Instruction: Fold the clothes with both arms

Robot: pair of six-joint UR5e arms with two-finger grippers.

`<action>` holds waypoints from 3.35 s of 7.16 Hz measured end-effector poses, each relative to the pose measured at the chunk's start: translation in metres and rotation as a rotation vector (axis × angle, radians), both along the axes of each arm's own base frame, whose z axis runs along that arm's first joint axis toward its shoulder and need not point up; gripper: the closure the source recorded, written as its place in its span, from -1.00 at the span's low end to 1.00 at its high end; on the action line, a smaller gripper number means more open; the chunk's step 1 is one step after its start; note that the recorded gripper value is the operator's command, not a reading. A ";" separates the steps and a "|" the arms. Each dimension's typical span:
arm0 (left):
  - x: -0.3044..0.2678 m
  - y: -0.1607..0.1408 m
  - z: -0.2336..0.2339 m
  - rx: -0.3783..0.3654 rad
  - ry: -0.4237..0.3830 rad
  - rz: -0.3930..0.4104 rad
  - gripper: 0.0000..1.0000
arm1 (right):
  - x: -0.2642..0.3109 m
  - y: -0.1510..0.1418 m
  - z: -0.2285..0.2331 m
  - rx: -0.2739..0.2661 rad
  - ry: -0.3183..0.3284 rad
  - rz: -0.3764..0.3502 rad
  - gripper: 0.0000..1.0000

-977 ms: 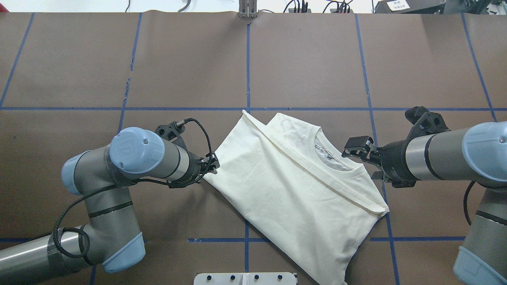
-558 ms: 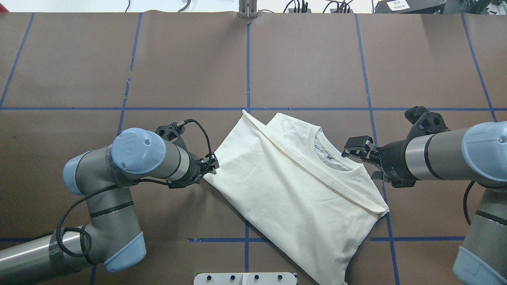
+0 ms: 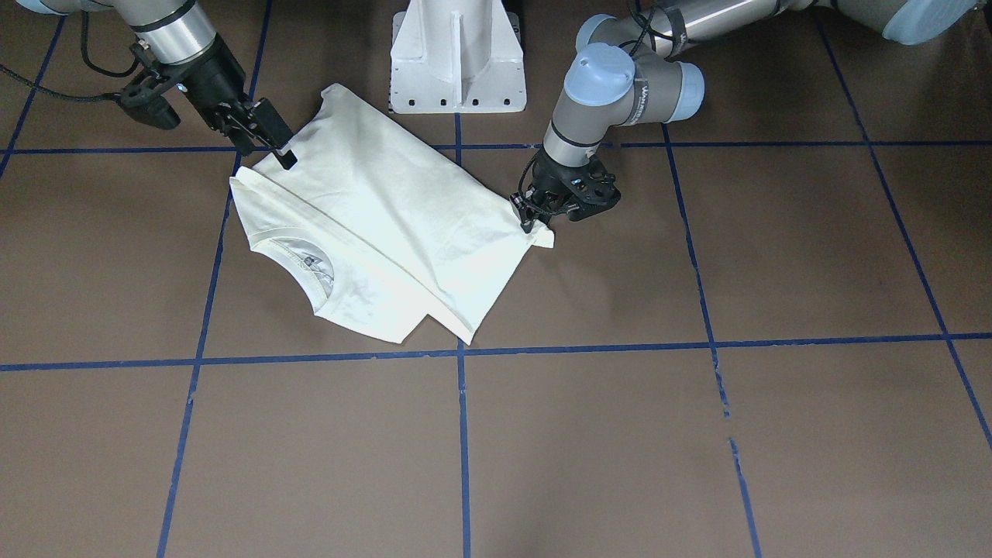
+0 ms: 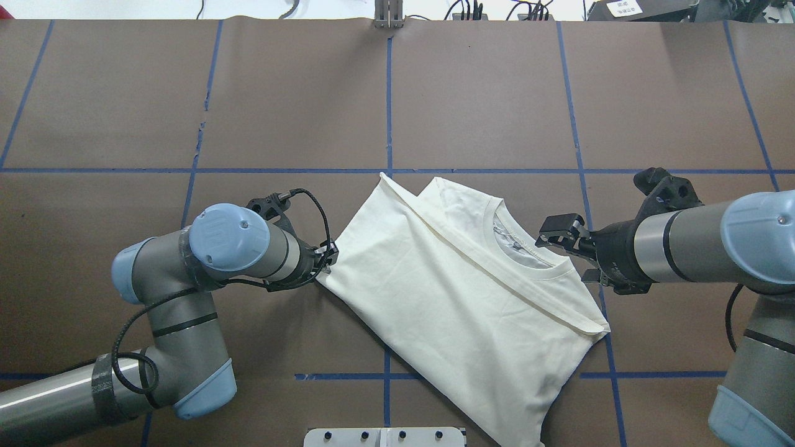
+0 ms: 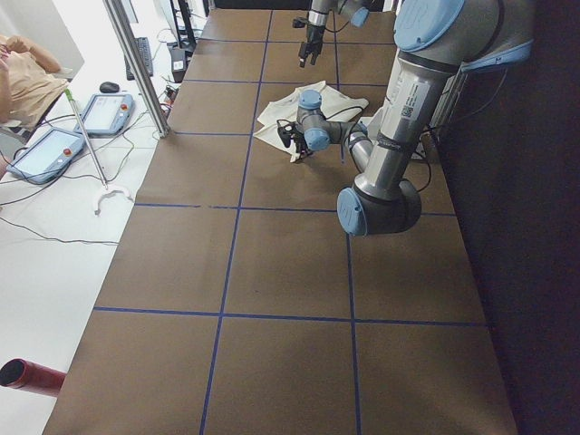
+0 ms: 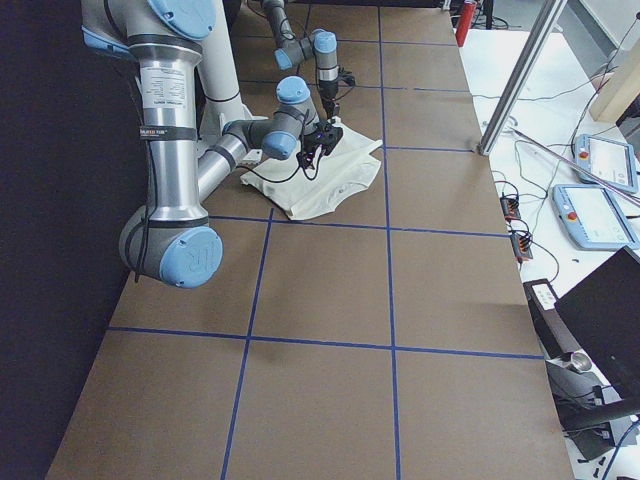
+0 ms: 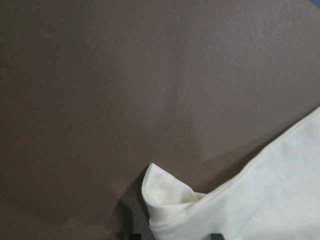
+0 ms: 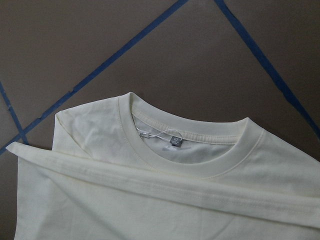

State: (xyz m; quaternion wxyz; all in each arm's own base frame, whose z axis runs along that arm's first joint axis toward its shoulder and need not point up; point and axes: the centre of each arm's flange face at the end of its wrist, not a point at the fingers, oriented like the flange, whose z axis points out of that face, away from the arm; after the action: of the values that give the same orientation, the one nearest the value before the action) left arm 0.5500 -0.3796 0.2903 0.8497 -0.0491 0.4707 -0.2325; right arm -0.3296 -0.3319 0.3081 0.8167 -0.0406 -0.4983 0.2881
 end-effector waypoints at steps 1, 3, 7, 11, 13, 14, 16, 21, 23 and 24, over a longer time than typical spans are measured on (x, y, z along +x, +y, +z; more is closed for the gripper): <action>-0.003 -0.005 -0.002 0.040 -0.011 -0.015 1.00 | -0.002 -0.001 -0.001 0.001 -0.001 0.000 -1.00; -0.037 -0.054 -0.005 0.183 -0.052 -0.044 1.00 | -0.009 -0.005 -0.007 0.008 -0.013 -0.001 -1.00; -0.056 -0.262 -0.053 0.317 -0.088 -0.222 0.63 | -0.034 -0.020 -0.039 0.045 -0.057 0.010 -1.00; -0.092 -0.245 -0.123 0.332 0.053 -0.232 -0.22 | -0.104 -0.032 -0.056 0.053 -0.035 -0.018 -1.00; -0.113 -0.210 -0.116 0.324 0.062 -0.206 -0.22 | -0.169 -0.036 -0.073 0.063 0.035 -0.048 -1.00; -0.117 -0.209 -0.111 0.328 0.053 -0.201 -0.21 | -0.191 -0.034 -0.078 0.084 0.078 -0.076 -0.99; -0.121 -0.209 -0.105 0.329 0.044 -0.201 -0.21 | -0.220 -0.037 -0.078 0.186 0.204 -0.188 -0.99; -0.129 -0.206 -0.089 0.319 0.029 -0.203 -0.22 | -0.274 -0.043 -0.063 0.358 0.459 -0.483 -0.92; -0.129 -0.206 -0.088 0.318 0.028 -0.203 -0.22 | -0.275 -0.042 -0.053 0.357 0.511 -0.535 -0.87; -0.129 -0.206 -0.088 0.316 0.027 -0.203 -0.22 | -0.265 -0.041 -0.043 0.361 0.531 -0.556 -0.87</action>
State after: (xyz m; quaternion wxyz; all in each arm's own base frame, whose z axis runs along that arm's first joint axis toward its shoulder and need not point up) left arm 0.4214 -0.5852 0.2025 0.8126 0.1296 0.5154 -0.2394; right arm -0.5948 -0.3728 0.2653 0.9574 0.0458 -0.2829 -0.0348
